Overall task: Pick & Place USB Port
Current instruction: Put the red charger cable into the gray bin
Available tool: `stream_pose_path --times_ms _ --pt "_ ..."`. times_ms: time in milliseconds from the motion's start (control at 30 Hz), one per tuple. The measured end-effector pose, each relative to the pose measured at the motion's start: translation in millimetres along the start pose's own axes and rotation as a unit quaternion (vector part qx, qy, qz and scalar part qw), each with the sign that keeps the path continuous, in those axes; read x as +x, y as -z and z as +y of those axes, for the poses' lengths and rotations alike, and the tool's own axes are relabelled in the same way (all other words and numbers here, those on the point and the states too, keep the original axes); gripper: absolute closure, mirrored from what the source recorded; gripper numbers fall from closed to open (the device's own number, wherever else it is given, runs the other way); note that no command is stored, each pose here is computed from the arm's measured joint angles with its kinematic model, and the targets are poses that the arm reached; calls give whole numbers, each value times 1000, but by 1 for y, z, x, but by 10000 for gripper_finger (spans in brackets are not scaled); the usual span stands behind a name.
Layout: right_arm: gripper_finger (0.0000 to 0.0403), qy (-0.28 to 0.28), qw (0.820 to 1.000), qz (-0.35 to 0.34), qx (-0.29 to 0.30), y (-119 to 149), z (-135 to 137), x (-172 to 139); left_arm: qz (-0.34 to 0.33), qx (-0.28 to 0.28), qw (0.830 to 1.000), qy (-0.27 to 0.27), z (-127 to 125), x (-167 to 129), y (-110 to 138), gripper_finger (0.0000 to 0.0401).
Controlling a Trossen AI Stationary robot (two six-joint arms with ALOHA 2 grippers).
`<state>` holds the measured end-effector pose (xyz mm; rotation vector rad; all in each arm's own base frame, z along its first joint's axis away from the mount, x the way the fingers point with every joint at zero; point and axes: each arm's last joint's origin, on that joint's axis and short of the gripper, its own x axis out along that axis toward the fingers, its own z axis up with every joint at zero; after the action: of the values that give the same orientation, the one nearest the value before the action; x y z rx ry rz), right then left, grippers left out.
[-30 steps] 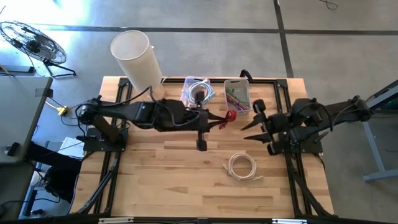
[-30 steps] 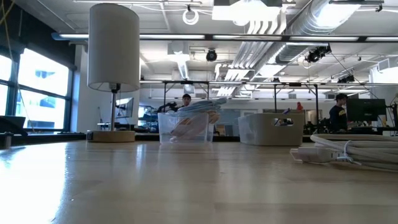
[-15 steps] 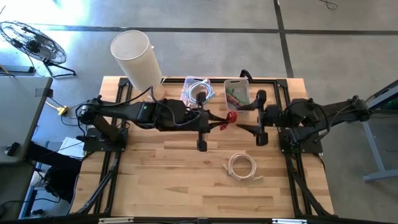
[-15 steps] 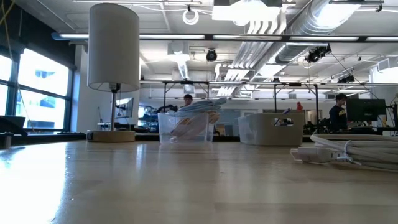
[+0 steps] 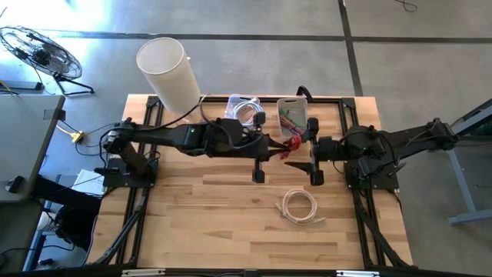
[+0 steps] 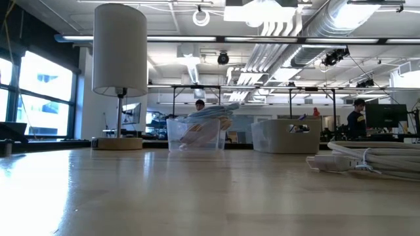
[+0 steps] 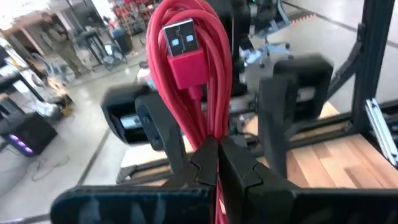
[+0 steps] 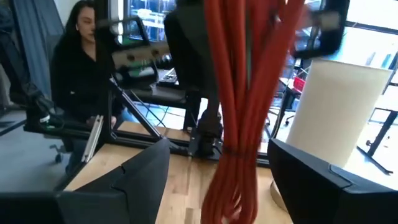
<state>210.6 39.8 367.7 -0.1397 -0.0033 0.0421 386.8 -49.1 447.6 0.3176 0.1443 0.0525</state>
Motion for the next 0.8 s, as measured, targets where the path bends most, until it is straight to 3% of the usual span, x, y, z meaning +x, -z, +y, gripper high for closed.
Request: stream_pose_path --times_ms 200,300,400,533,800 --pt "145 -11 1000 -11 5 -2 0 -1 6 -7 1000 14 3 9 8 401" --pt "175 -5 1000 -7 6 -2 0 -3 6 -6 1000 15 2 10 8 401" --pt "244 0 1000 2 14 -1 -1 -3 7 -6 1000 15 2 11 9 401" --pt "371 5 1000 18 -19 2 -1 -4 9 -5 1000 16 2 11 9 399" --pt "377 5 999 44 -30 7 -1 -5 15 -4 1000 6 2 11 10 370"
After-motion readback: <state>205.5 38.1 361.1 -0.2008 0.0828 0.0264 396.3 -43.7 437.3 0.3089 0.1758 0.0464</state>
